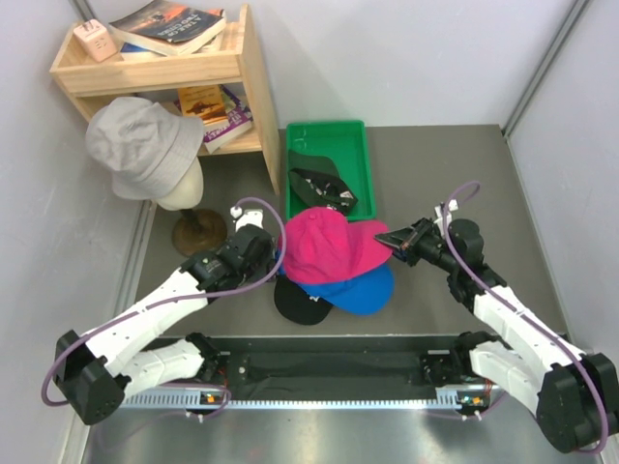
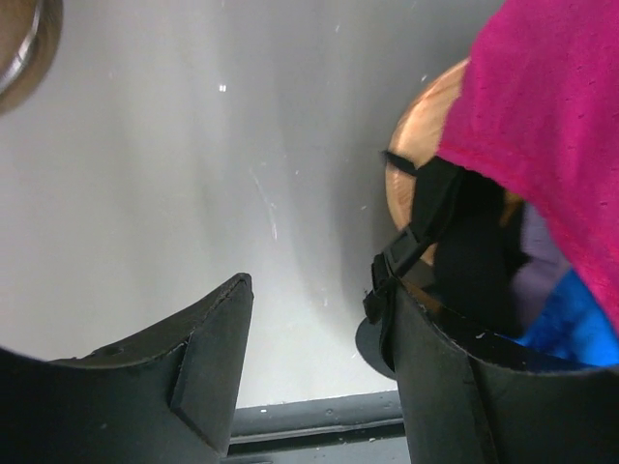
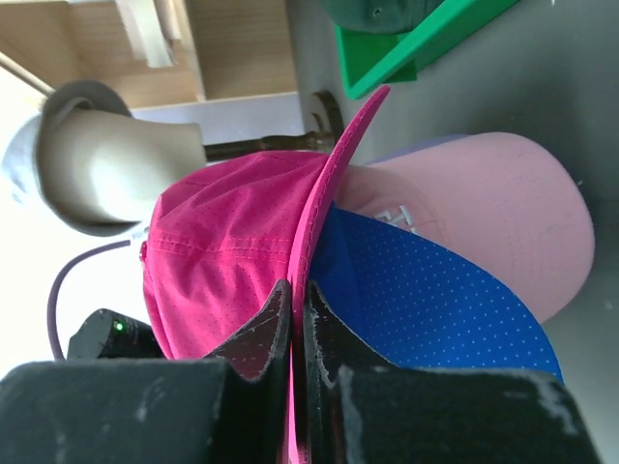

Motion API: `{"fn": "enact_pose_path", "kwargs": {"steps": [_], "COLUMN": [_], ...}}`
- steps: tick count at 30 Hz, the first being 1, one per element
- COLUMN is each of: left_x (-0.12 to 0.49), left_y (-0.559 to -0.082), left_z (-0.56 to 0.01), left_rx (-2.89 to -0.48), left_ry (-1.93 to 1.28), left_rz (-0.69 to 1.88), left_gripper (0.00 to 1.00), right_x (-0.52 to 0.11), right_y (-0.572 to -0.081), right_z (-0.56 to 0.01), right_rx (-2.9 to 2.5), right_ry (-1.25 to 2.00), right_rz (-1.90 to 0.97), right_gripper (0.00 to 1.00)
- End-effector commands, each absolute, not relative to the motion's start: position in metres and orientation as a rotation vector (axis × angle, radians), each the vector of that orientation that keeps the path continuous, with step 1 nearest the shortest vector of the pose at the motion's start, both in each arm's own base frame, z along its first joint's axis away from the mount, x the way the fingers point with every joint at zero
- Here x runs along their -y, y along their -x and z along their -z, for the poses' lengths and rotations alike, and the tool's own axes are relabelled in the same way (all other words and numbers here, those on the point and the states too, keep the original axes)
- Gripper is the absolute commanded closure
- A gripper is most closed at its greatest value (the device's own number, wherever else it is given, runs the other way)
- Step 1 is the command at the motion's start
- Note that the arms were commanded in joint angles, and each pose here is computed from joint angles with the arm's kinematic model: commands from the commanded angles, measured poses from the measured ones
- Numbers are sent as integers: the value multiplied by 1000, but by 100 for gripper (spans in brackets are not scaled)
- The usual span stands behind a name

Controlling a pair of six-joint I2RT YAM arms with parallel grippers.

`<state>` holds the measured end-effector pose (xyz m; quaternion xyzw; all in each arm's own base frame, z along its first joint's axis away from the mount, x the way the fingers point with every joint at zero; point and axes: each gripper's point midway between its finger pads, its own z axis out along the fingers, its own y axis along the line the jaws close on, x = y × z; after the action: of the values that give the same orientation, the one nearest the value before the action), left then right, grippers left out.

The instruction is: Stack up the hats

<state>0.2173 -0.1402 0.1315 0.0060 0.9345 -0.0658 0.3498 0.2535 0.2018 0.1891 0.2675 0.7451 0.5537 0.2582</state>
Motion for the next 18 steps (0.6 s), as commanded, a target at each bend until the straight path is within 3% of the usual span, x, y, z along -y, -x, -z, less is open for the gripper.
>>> {"fn": "enact_pose_path", "kwargs": {"steps": [1,18], "left_x": [128,127], "left_y": [-212,-199], "left_z": [-114,-86], "left_rx": [-2459,-2500], "left_ry": [38,92], "left_rz": [103,137], "left_gripper": [39,40], "right_x": [-194,-159], "right_y": [-241,-212], "right_z": [-153,-95], "right_rx": [-2221,-2472], "right_ry": [-621,-435], "right_rz": [-1305,-906], "right_gripper": [100,100]}}
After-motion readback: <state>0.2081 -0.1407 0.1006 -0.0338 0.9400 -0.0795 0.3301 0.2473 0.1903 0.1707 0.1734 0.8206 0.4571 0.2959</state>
